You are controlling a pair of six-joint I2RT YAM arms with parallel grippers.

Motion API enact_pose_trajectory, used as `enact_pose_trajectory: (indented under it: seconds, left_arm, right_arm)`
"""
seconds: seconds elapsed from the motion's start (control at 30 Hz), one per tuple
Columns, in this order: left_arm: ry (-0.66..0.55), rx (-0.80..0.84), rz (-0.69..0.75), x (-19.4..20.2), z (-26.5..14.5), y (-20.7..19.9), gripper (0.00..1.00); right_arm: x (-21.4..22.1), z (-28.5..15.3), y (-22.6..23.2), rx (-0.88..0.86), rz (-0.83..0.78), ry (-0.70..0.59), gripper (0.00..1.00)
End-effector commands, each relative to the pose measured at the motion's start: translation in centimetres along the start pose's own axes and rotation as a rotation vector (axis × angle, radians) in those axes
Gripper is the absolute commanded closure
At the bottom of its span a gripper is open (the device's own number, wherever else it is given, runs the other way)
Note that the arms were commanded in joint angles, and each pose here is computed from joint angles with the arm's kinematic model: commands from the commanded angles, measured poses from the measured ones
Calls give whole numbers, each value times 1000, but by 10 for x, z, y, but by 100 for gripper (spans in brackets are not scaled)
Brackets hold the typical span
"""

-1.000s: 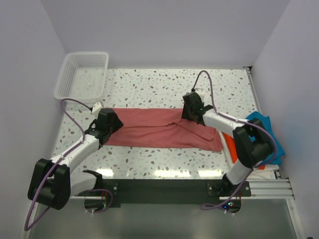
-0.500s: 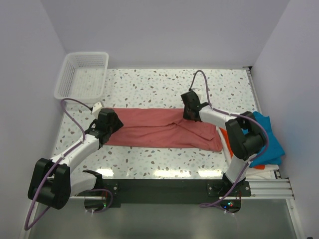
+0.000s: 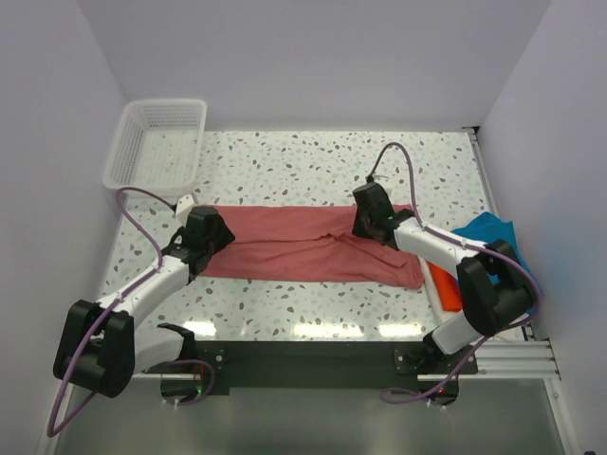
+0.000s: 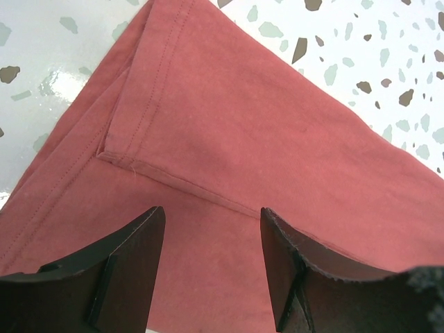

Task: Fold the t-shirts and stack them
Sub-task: Fold the tshirt

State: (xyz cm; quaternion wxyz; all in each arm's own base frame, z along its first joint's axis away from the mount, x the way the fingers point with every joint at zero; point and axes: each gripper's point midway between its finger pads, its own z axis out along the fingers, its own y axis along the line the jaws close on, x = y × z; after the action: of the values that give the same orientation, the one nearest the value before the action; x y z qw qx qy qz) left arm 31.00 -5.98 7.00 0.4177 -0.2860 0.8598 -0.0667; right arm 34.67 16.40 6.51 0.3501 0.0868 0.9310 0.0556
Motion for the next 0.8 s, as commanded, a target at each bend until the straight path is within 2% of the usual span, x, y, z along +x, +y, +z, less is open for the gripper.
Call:
enact_pose_trajectory:
  seconds: [0.0, 0.27, 0.77]
  left_arm:
    - [-27, 26, -7, -5, 3, -5, 38]
    - [-15, 20, -2, 1, 5, -1, 38]
    - [2, 19, -5, 8, 9, 1, 37]
  right_arm:
    - [0, -22, 24, -80, 27, -47, 100]
    - [32, -27, 33, -102, 33, -16, 100]
    - [60, -30, 55, -114, 3, -4, 100]
